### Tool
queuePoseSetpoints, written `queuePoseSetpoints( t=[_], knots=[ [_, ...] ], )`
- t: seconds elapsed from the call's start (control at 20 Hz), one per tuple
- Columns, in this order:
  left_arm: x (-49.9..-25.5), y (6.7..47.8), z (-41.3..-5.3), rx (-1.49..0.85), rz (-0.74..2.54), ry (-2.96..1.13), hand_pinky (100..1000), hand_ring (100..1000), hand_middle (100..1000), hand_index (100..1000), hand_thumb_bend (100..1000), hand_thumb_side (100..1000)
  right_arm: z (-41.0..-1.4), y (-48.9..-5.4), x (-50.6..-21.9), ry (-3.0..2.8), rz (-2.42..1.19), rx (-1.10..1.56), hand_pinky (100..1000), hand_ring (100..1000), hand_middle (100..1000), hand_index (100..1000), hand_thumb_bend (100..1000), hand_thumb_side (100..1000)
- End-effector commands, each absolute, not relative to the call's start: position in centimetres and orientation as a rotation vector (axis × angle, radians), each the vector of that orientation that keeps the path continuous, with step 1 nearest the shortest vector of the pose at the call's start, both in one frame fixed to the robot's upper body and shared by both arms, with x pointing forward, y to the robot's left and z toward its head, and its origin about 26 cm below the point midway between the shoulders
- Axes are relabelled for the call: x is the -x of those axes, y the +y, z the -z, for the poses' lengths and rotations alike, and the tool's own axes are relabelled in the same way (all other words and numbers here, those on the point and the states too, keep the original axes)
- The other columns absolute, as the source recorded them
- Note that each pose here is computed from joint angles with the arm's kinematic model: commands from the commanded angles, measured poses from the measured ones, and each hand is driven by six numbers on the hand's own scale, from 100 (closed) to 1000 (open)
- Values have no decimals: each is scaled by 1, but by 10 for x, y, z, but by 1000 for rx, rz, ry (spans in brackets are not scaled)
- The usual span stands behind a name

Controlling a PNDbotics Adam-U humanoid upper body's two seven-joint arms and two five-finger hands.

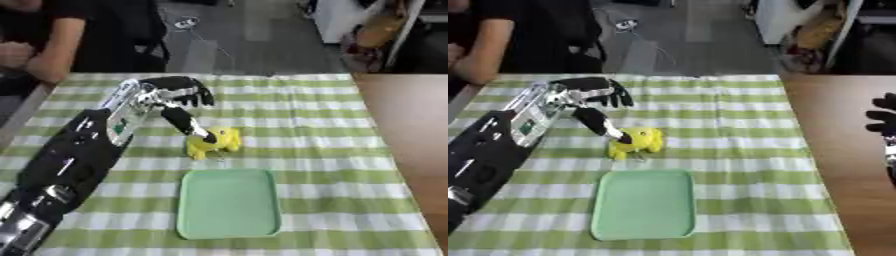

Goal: Pick up objects on the table and place them in the box.

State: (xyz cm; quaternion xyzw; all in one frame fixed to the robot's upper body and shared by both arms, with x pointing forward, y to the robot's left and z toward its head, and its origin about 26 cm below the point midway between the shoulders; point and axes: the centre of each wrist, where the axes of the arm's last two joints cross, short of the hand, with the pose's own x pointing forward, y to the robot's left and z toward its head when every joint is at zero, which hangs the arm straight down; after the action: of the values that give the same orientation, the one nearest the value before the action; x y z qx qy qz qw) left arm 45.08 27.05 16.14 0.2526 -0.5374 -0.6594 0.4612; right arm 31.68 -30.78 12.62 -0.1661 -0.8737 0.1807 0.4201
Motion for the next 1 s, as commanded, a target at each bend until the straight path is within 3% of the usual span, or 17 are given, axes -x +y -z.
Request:
queuePoseSetpoints(
  t=[0.05,1.0],
  knots=[
    [-454,270,-174,-661,1620,-1348,663,679,737,830,714,536,-136,-309,-318,-2217,-464,423,689,750,780,893,100,784],
    [-456,267,-151,-607,1637,-1304,660,676,735,823,713,532,-136,-308,-319,-2222,-463,416,689,750,780,894,100,783]
  ],
)
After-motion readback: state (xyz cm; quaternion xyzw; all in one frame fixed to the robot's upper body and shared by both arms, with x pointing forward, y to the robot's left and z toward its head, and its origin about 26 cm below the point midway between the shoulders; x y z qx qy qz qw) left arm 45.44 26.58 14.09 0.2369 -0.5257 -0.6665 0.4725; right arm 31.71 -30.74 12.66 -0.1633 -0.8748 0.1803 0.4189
